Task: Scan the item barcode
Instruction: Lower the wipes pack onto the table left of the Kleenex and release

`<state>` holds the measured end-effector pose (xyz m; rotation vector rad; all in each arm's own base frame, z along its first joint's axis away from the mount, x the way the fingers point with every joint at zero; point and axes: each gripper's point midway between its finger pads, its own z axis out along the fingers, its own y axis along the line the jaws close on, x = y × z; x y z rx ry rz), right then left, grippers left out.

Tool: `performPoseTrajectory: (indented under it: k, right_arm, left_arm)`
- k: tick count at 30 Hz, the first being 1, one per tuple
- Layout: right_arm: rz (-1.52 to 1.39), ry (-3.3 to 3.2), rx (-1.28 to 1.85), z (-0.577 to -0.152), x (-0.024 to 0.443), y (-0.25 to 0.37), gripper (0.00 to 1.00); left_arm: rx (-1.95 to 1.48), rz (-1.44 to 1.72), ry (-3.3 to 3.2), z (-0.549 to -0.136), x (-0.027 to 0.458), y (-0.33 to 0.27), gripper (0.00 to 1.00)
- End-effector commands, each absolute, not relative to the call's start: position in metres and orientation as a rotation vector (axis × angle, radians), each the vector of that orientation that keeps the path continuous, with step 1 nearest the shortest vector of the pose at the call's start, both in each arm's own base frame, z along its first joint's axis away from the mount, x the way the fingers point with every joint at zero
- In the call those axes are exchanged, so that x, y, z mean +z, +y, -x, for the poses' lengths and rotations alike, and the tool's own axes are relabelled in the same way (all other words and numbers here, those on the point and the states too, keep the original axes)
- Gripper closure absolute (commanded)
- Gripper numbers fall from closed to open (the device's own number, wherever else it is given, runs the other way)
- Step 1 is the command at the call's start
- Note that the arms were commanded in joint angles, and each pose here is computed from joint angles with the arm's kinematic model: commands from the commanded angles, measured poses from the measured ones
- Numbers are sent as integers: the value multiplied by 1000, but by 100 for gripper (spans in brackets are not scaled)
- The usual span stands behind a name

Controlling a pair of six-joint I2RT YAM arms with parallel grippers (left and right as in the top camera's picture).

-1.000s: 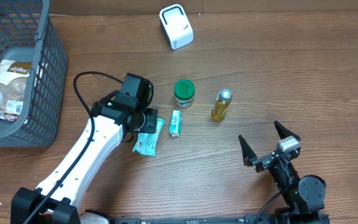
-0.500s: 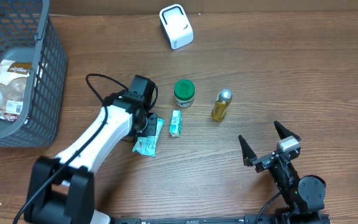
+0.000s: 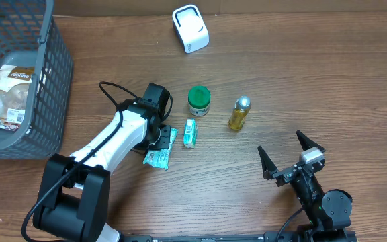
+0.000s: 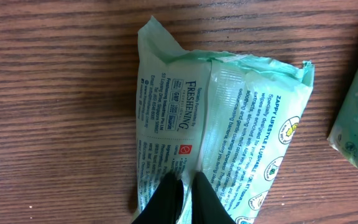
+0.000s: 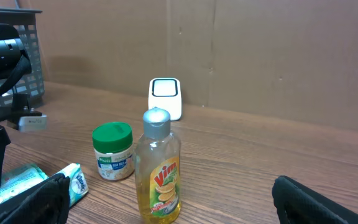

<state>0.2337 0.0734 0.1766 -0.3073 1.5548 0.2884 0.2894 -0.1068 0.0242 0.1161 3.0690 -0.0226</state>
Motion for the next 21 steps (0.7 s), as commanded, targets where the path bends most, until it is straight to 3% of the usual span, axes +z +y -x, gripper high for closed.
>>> performPoseTrajectory:
  k: [1, 21]
  right_arm:
    - [300, 1551, 274, -235, 175, 71, 0]
    - [300, 1551, 274, -235, 175, 71, 0]
  left_arm:
    - [-34, -96, 3074, -291, 23, -107, 95]
    - [-32, -95, 3077, -291, 23, -107, 96]
